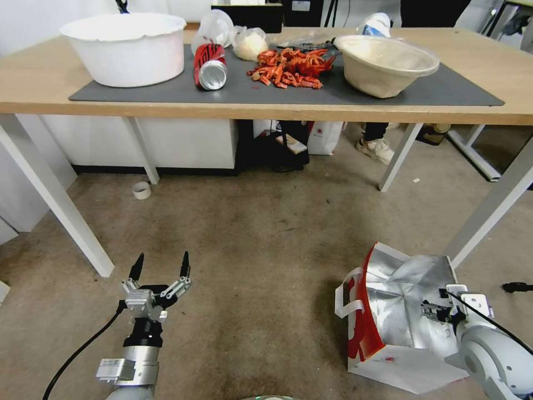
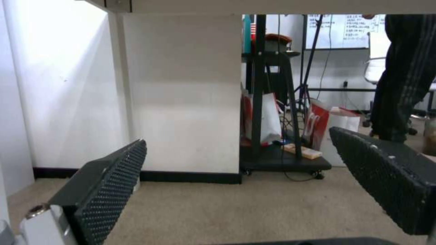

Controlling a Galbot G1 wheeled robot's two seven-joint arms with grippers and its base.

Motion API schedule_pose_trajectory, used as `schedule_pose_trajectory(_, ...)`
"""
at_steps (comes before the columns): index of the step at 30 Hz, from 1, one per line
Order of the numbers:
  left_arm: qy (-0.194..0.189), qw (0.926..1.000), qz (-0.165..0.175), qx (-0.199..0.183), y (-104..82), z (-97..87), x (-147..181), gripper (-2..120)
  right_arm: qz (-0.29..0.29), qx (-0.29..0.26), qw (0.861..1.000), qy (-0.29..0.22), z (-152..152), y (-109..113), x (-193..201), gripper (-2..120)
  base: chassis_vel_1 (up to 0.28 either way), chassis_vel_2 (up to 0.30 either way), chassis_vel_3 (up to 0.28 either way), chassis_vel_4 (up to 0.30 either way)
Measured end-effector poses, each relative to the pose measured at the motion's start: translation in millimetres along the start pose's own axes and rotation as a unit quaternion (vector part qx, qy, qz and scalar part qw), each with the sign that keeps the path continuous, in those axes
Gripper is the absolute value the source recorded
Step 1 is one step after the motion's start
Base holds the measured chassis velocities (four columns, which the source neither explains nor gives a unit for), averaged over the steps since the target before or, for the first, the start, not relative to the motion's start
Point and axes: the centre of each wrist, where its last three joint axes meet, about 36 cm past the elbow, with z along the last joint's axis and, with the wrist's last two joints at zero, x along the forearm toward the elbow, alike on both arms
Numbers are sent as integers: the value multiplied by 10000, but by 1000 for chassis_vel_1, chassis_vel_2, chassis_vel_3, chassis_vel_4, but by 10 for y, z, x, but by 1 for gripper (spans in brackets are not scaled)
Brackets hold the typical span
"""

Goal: Pick up the food delivery bag from the floor and place it on the table.

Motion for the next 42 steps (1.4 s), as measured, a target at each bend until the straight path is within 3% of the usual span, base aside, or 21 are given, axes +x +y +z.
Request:
schedule_pose_trajectory(9, -34, 10000, -15, 0, -13, -5, -2, 100, -38, -62, 10000, 38, 9, 1, -13, 80, 0, 0, 0, 0)
schedule_pose_trajectory(12, -54, 10000, -15, -10, -17, -10, 7, 100, -49, -78, 9999, 41, 7, 0, -13, 65, 0, 0, 0, 0)
schedule_pose_trajectory(17, -70, 10000, -20, -27, -6, -23, 24, 100, -66, -104, 9999, 49, 10, 3, -12, 52, 0, 0, 0, 0)
schedule_pose_trajectory(19, -59, 10000, -14, -37, -2, -43, 50, 100, -112, -164, 9998, 50, 5, 12, -2, 39, 0, 0, 0, 0)
schedule_pose_trajectory(27, -94, 9999, -1, -47, 1, -71, 42, 100, -185, -289, 9994, 23, -29, 11, 34, 15, 0, 0, 0, 0)
schedule_pose_trajectory(30, -100, 9999, -1, -74, 19, -82, 47, 100, -279, -376, 9989, 6, -54, 16, 63, 0, 0, 0, 0, 0)
schedule_pose_trajectory(38, -93, 9999, 7, -86, 27, -87, 57, 100, -696, -570, 9959, -75, -128, 16, 119, 0, 0, 0, 0, 0)
schedule_pose_trajectory(41, -108, 9999, -13, -83, 24, -92, 48, 100, -1051, -561, 9923, -347, -185, -2, 182, 0, 0, 0, 0, 0)
schedule_pose_trajectory(42, -126, 9999, -36, -91, 28, -101, 36, 100, -1310, -485, 9880, -654, -268, -16, 263, 0, 0, 0, 0, 0)
